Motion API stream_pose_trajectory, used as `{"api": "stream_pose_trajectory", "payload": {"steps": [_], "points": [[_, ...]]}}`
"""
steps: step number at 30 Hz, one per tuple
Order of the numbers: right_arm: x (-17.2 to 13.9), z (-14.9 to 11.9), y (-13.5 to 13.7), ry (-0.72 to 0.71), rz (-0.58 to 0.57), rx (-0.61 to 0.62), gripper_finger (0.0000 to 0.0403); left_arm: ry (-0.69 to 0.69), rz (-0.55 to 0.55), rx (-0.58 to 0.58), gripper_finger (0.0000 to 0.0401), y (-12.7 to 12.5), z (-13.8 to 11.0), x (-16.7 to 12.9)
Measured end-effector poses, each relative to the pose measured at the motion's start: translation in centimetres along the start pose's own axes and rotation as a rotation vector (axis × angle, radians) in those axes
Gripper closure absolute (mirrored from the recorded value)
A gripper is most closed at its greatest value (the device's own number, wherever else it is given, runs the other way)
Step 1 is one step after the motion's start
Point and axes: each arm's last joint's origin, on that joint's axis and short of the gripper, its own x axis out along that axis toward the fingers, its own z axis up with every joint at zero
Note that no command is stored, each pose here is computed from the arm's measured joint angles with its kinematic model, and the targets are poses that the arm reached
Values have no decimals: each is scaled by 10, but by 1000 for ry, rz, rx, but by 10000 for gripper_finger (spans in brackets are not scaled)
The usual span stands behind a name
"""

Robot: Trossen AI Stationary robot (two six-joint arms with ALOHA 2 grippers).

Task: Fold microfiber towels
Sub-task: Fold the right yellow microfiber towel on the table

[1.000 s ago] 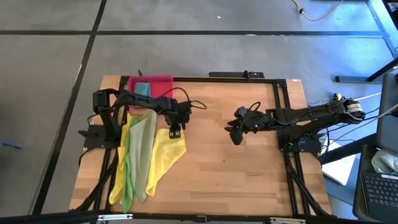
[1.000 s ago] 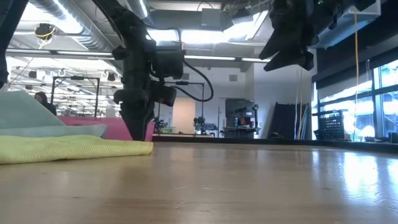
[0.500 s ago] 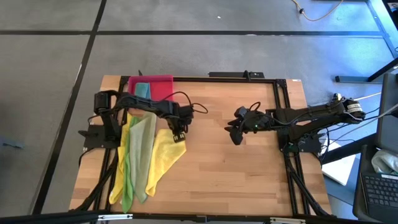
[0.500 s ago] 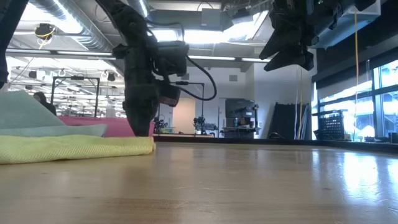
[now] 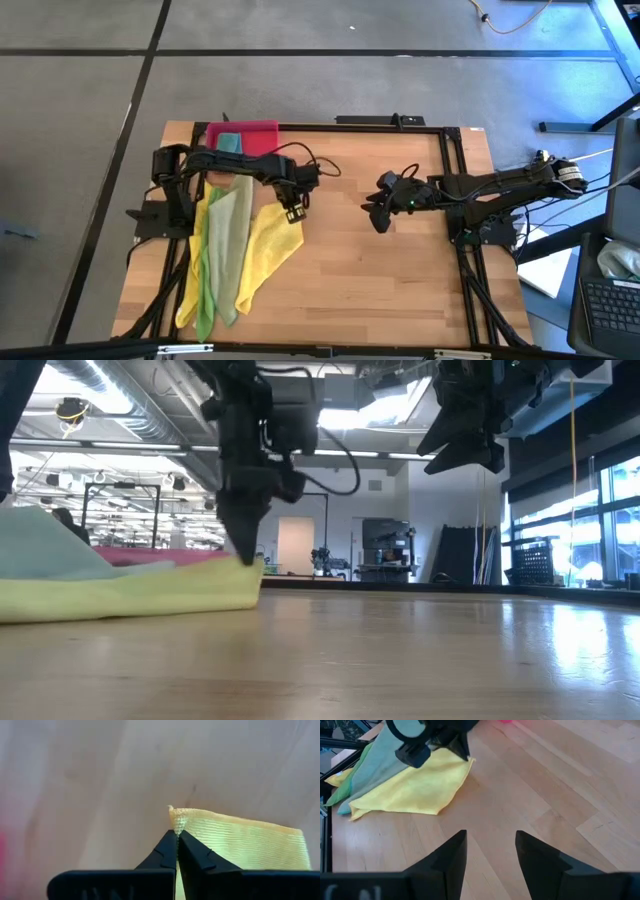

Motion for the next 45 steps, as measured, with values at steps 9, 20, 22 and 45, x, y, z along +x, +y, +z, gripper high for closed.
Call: {"api": "stream_pose_trajectory", "payload": {"steps": [9, 20, 22, 45], "points": [[0, 0, 0, 0, 0, 0, 231, -99, 36, 11, 401, -9, 24, -42], [0, 0, 0, 0, 0, 0, 231, -223, 72, 41, 401, -31, 38, -95], [0, 0, 0, 0, 0, 0, 231, -213, 84, 42, 401, -30, 38, -100], [0, 0, 0, 0, 0, 0, 231, -175, 83, 197, 401, -46, 29, -106]]}}
